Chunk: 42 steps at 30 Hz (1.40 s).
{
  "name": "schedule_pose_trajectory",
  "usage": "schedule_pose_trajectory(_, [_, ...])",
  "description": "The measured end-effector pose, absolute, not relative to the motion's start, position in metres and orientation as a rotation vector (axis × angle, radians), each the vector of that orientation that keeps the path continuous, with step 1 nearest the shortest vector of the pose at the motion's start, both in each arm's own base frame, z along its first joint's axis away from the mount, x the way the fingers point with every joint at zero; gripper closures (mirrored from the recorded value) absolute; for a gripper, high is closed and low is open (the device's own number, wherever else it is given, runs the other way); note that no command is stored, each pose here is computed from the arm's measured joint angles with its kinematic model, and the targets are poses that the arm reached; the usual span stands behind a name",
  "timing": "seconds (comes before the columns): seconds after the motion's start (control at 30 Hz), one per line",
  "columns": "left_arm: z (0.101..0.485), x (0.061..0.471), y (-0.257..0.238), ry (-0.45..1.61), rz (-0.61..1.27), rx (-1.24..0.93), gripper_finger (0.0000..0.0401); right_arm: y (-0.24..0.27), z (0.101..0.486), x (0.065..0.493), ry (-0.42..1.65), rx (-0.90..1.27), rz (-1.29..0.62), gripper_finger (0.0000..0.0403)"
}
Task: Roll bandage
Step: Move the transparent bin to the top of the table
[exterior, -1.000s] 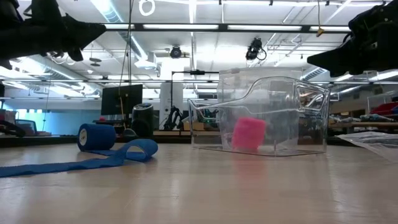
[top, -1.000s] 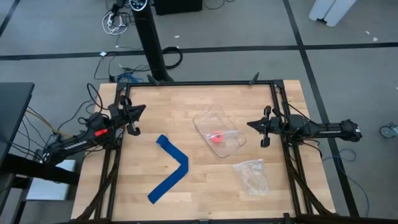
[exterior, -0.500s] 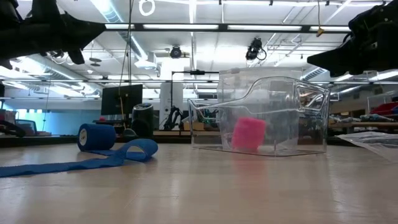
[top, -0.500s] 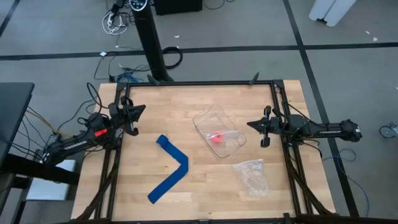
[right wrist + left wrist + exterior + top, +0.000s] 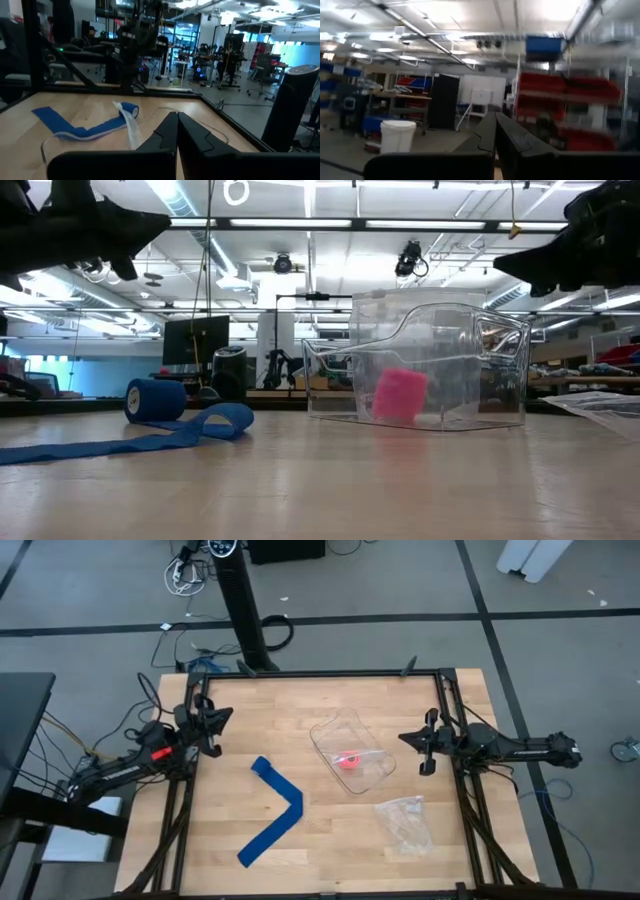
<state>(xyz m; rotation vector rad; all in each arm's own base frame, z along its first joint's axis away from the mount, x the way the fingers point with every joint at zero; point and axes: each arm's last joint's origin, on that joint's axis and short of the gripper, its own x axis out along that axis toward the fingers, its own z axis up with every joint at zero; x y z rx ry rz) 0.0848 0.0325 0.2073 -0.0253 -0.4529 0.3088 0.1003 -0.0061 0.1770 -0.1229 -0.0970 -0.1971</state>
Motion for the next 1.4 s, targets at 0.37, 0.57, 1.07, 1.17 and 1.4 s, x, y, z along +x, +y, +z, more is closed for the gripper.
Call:
schedule_pose_trajectory(0.37, [0.229,0.122,0.042,-0.192,0.169,-0.085,0.0384,-0.006,0.182,0.100,-0.154,-0.057,-0.198,0.0396])
schedule_pose_trajectory(0.57, [0.245,0.172,0.062,0.062,0.190,-0.167,0.0344,-0.006,0.182,0.100,-0.151,-0.056,-0.199,0.0394])
schedule_pose_trajectory(1.07, [0.218,0.306,0.104,0.521,0.216,-0.193,0.0232,-0.006,0.182,0.100,-0.152,-0.031,-0.195,0.0393])
schedule_pose_trajectory(1.17, [0.213,0.327,0.108,0.606,0.265,-0.118,0.0232,-0.006,0.182,0.100,-0.152,-0.031,-0.195,0.0393])
schedule_pose_trajectory(1.4, [0.212,0.358,0.121,0.683,0.284,-0.092,0.0232,-0.006,0.181,0.100,-0.142,-0.033,-0.195,0.0393])
